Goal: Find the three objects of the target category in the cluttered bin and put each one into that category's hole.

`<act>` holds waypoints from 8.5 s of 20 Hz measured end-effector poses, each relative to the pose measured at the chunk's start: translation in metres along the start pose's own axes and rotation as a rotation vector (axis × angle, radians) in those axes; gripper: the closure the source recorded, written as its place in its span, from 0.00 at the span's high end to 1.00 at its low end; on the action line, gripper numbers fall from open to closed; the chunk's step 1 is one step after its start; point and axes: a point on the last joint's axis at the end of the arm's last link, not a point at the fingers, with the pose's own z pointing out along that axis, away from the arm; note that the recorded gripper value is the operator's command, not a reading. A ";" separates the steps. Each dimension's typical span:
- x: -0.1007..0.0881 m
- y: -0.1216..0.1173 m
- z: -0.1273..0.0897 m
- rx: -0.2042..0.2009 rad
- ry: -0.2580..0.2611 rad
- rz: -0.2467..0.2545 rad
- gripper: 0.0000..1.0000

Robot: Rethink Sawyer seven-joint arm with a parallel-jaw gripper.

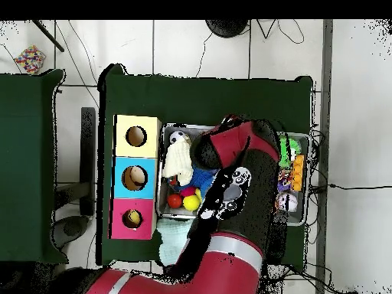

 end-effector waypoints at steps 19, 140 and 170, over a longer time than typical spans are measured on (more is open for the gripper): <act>0.024 -0.068 0.097 0.037 0.249 0.237 1.00; 0.085 0.031 -0.004 -0.065 0.404 0.122 1.00; -0.040 -0.064 -0.082 -0.037 0.384 0.352 1.00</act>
